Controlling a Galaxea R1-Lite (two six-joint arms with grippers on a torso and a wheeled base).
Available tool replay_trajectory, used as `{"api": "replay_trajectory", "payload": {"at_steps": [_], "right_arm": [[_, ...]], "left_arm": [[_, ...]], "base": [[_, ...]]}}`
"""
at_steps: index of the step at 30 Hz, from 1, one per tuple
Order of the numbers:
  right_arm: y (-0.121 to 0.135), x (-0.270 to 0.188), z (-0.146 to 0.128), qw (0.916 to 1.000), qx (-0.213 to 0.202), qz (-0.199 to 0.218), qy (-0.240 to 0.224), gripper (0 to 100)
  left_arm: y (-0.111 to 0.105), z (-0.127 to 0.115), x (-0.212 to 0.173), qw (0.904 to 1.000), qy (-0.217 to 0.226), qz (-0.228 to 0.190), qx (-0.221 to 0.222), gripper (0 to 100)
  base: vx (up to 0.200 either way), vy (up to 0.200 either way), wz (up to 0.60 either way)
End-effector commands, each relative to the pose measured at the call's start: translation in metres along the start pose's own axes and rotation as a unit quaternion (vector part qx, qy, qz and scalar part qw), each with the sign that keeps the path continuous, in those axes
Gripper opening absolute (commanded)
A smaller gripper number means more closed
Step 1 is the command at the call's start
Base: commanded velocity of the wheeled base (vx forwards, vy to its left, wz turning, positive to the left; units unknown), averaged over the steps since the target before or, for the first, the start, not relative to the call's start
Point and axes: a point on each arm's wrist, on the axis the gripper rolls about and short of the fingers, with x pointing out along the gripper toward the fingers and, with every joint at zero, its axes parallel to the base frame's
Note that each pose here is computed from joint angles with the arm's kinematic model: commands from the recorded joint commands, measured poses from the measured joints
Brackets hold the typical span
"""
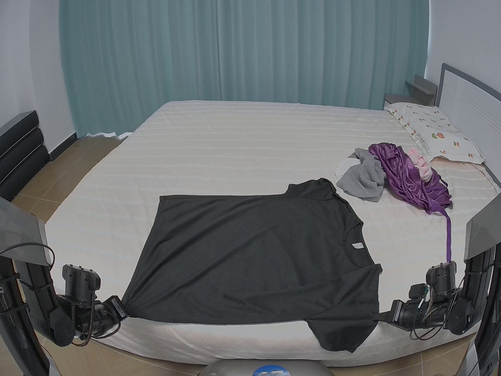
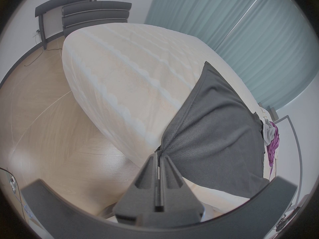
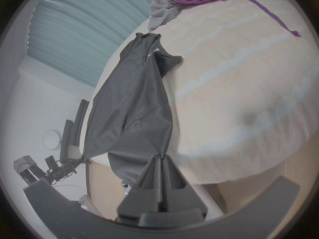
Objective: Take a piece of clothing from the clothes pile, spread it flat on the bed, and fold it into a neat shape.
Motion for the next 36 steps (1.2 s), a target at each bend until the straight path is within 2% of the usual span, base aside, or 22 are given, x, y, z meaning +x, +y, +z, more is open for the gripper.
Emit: {"api": "replay_trajectory", "payload": {"at_steps": [1,4,10,15,30,36], "right_arm": [[0.003,-0.021,0.003,0.9998,-0.009,0.000,-0.016,0],[0.004,-0.030,0.005,0.9997,-0.010,-0.004,-0.023,0],[0.007,-0.042,-0.001,0.9994,-0.031,-0.011,-0.006,0],[0.009,-0.053,-0.005,0.9991,-0.040,-0.013,0.006,0],[0.007,-0.057,-0.011,0.9982,-0.046,-0.029,0.027,0],[0.003,-0.059,-0.014,0.9969,-0.050,-0.047,0.039,0]], "left_arm": [[0.000,0.001,-0.008,0.9999,-0.008,-0.007,0.005,0],[0.000,0.001,-0.010,0.9998,-0.010,-0.008,0.014,0],[0.000,0.001,-0.017,0.9996,-0.016,-0.013,0.019,0],[0.003,-0.002,-0.024,0.9984,-0.016,-0.007,0.054,0],[0.009,-0.008,-0.033,0.9957,0.016,0.019,0.090,0],[0.011,-0.009,-0.039,0.9939,0.023,0.023,0.105,0]], "base": [[0.000,0.000,0.00],[0.000,0.000,0.00],[0.000,0.000,0.00],[0.000,0.000,0.00],[0.000,0.000,0.00],[0.000,0.000,0.00]]}}
